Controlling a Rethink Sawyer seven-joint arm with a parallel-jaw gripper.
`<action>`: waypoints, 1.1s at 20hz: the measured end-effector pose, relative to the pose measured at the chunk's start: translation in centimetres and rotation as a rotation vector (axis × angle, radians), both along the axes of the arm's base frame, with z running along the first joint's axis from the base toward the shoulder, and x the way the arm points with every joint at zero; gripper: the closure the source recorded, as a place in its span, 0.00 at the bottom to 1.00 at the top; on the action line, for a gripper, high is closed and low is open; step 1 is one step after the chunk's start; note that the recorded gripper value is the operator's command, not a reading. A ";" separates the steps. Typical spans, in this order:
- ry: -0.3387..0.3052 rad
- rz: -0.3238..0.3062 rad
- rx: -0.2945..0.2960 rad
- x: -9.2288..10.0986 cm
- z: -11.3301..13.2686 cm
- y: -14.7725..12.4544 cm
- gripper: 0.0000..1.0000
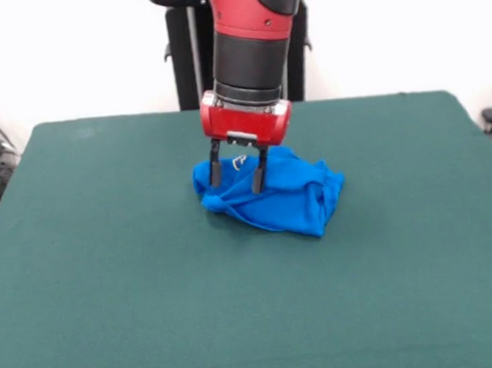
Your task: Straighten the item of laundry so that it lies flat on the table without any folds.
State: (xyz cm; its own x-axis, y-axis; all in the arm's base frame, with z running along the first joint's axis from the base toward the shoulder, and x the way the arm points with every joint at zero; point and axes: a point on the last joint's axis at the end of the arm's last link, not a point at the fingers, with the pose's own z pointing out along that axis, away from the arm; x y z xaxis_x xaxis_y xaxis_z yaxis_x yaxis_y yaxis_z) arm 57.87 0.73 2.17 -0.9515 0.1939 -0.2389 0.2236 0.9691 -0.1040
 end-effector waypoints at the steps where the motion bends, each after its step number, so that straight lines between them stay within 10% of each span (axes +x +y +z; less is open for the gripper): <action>1: -0.002 0.000 -0.001 0.0 -0.1 0.0 0.00; 22: -0.017 0.012 -0.011 -0.1 -0.9 0.7 0.00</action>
State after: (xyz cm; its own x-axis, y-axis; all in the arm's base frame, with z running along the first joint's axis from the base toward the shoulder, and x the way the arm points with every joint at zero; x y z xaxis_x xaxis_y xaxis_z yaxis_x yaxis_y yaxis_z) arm 57.74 1.41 1.23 -0.9495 0.1801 -0.2568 0.2142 0.9704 -0.1114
